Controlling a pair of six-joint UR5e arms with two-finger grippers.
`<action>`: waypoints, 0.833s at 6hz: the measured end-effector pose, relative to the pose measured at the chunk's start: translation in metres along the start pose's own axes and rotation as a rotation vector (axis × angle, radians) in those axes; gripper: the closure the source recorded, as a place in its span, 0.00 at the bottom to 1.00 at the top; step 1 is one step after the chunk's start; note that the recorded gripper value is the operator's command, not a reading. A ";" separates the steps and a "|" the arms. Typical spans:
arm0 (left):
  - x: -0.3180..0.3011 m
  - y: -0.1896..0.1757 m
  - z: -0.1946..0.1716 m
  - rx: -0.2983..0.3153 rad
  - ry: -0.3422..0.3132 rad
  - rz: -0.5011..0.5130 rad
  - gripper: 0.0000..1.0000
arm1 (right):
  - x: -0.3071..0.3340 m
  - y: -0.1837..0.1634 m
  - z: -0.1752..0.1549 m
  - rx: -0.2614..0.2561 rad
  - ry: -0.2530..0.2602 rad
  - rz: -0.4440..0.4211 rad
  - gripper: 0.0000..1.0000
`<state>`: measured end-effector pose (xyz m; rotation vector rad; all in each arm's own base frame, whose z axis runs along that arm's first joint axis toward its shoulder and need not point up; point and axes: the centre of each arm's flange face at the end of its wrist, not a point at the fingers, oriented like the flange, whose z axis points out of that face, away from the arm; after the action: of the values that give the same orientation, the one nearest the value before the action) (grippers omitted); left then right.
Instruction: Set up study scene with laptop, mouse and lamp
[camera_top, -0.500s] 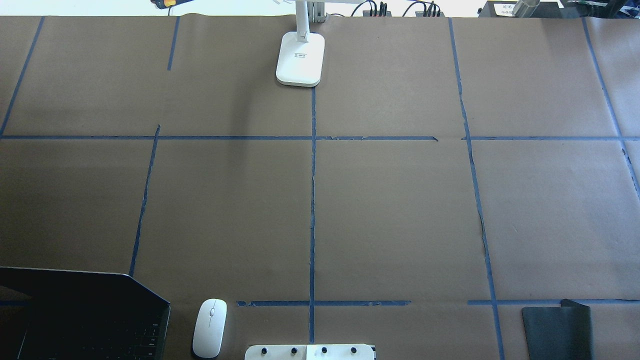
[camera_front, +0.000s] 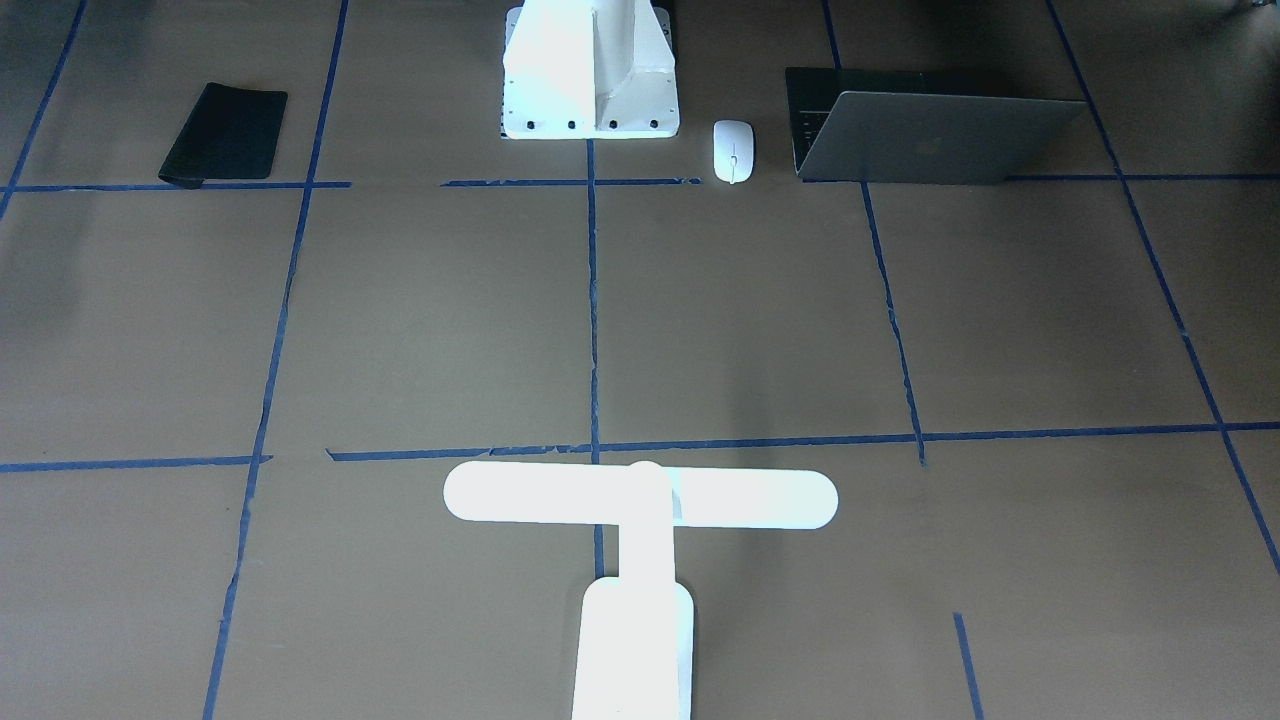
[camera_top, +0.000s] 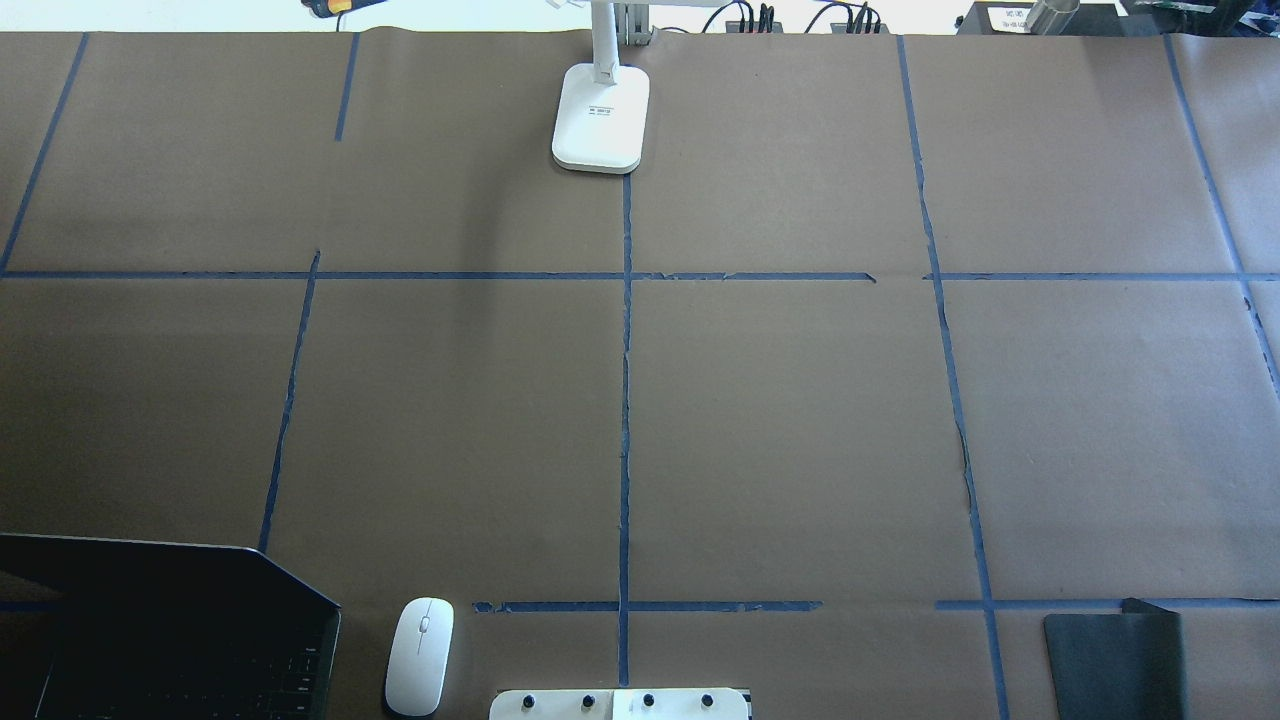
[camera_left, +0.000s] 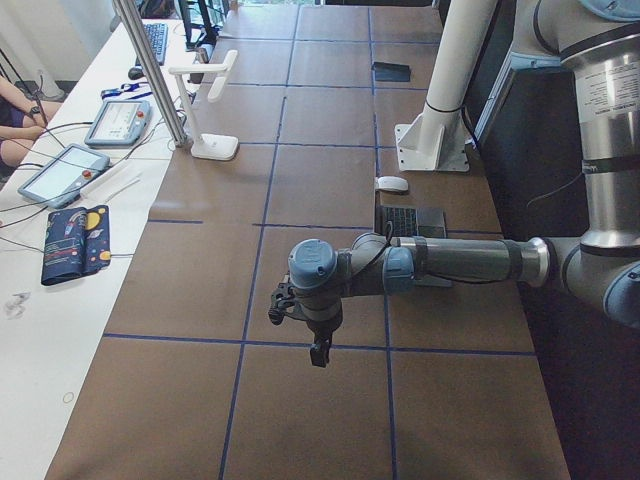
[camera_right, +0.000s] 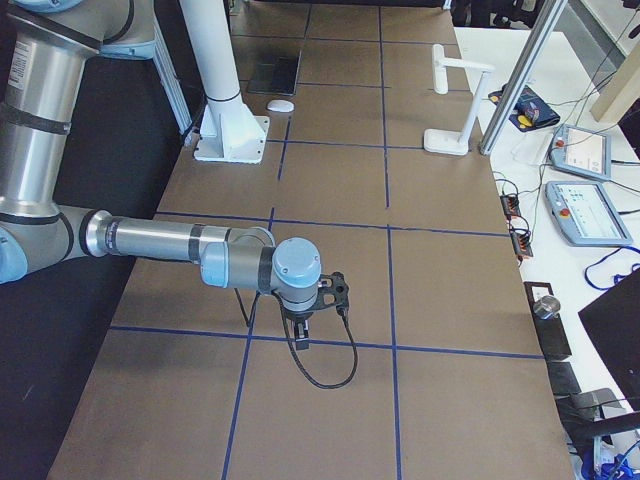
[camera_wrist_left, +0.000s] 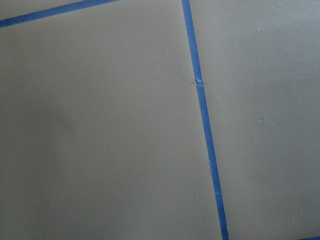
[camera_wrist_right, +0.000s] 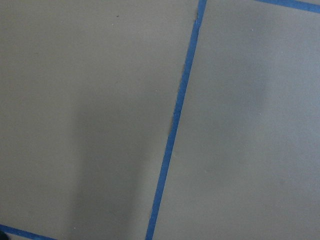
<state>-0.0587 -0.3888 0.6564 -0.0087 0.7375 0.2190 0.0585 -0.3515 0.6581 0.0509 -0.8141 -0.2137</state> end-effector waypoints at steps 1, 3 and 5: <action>0.003 -0.001 -0.003 0.004 -0.004 0.007 0.00 | 0.000 0.000 0.000 0.000 0.000 0.000 0.00; 0.012 -0.015 -0.014 0.028 -0.011 0.028 0.00 | -0.001 0.000 -0.001 0.003 0.000 -0.002 0.00; 0.040 -0.061 -0.056 0.116 -0.031 0.108 0.00 | -0.002 -0.001 -0.002 0.005 0.000 -0.004 0.00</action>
<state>-0.0546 -0.4449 0.5842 0.1446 0.7191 0.2782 0.0584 -0.3522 0.6555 0.0577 -0.8148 -0.2157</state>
